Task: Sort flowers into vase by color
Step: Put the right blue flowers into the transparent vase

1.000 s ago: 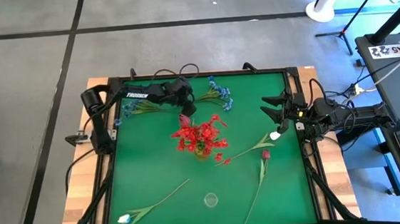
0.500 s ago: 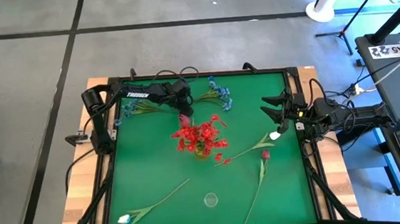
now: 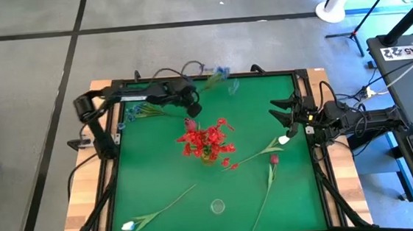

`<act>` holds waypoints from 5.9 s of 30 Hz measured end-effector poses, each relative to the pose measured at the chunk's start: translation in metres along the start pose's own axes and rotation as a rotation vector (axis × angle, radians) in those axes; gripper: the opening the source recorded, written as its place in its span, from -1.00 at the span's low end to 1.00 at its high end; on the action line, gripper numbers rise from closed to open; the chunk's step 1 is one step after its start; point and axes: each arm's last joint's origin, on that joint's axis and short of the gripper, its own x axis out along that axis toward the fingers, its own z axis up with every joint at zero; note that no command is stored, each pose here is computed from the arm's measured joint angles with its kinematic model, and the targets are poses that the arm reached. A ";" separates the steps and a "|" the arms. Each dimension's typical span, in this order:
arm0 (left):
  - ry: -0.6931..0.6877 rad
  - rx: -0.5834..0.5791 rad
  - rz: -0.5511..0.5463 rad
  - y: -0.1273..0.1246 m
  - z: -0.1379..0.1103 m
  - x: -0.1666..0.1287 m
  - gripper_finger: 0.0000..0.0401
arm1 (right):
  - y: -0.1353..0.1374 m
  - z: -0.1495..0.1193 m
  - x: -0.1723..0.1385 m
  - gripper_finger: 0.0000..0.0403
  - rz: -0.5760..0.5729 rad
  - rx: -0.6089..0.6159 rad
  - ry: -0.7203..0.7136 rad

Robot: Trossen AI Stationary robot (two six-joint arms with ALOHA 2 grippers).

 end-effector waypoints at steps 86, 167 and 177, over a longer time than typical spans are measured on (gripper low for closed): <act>-0.726 0.000 -0.727 -0.165 -0.024 -0.217 -1.00 | 0.104 0.090 0.180 -0.02 0.419 0.124 -0.139; -0.849 -0.048 -0.671 -0.170 -0.029 -0.238 -1.00 | 0.103 0.094 0.175 -0.02 0.413 0.096 -0.123; -0.815 -0.048 -0.708 -0.170 -0.031 -0.237 -1.00 | 0.103 0.094 0.175 -0.02 0.418 0.095 -0.122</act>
